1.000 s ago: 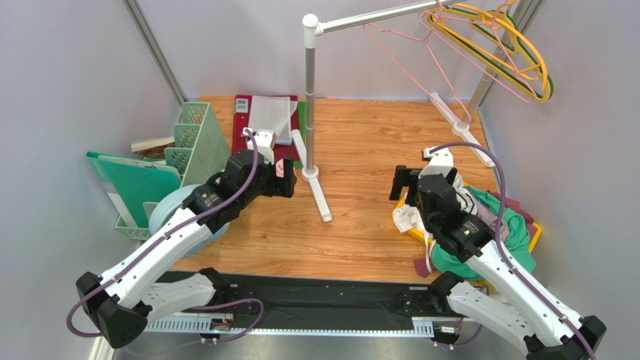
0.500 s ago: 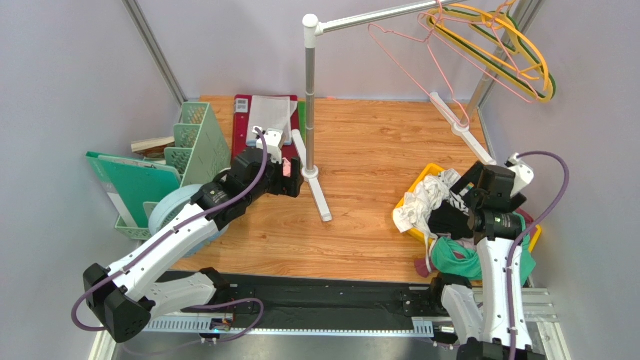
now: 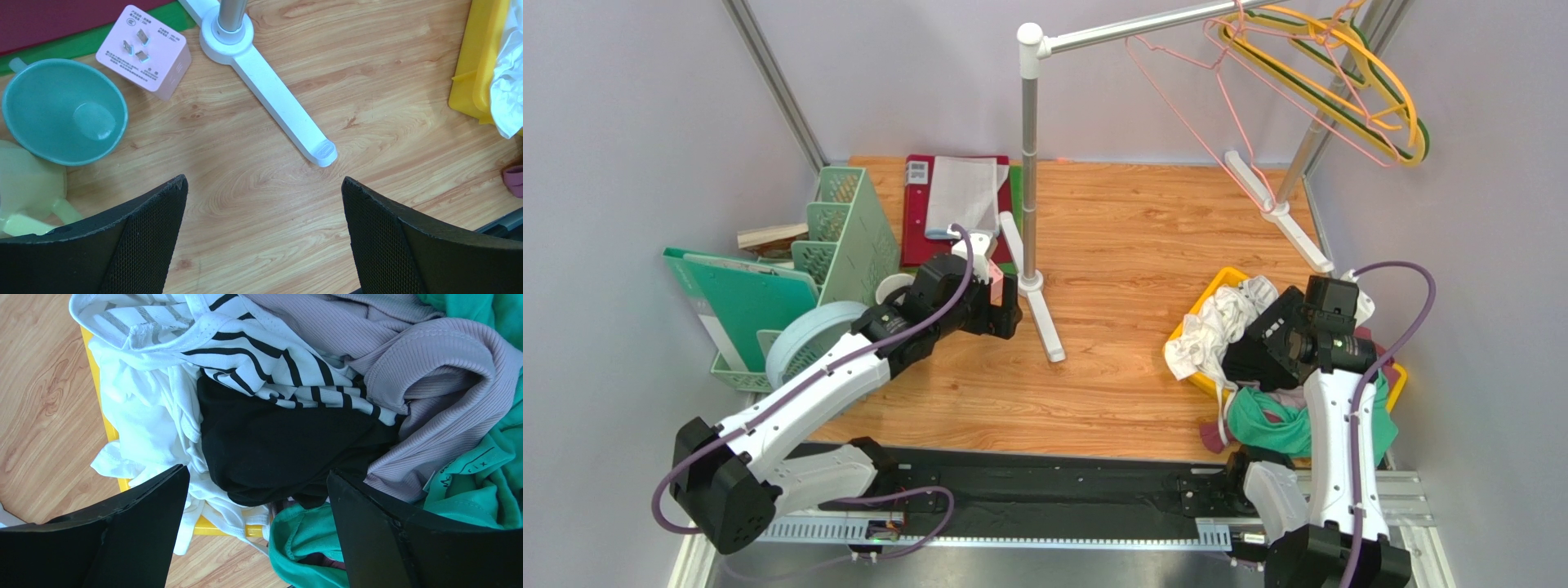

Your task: Place the tank top on the hanger

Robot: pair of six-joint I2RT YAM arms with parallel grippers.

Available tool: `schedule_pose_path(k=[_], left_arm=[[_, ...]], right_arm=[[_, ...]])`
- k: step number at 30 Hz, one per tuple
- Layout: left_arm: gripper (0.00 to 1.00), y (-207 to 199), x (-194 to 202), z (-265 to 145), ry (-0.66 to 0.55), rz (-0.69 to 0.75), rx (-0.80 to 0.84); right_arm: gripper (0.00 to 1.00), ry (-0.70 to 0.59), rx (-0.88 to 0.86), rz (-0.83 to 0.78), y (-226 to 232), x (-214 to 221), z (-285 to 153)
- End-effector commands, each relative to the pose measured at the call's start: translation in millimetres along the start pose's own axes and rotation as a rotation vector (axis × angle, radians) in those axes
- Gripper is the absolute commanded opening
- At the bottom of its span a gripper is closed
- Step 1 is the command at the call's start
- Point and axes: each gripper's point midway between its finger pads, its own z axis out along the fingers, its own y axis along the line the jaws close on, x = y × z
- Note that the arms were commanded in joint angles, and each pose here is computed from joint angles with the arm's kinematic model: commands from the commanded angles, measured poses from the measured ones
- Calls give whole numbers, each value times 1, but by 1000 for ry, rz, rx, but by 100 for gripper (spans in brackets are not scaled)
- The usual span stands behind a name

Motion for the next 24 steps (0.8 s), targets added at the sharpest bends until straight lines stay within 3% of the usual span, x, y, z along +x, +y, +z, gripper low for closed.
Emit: schedule_pose_path(k=[1, 7, 16, 18, 19, 20, 22, 23, 24], left_arm=[[99, -9, -11, 4, -42, -30, 44], [99, -9, -12, 7, -36, -16, 42], [99, -4, -15, 5, -43, -22, 23], [99, -3, -15, 4, -44, -26, 19], [99, -2, -15, 3, -43, -26, 12], [99, -2, -15, 2, -44, -28, 9], [99, 1, -15, 0, -50, -31, -3], [99, 2, -17, -1, -56, -31, -6], [99, 2, -18, -3, -61, -33, -7]], right_arm=[[88, 20, -17, 19, 5, 2, 2], [85, 96, 35, 3, 5, 17, 21], [84, 78, 73, 22, 2, 17, 48], [80, 86, 77, 14, 3, 17, 52], [73, 102, 83, 9, 4, 18, 55], [55, 105, 68, 6, 7, 18, 56], [41, 115, 59, -1, 10, 17, 58], [23, 115, 48, -3, 13, 16, 57], [15, 113, 46, -7, 14, 14, 56]])
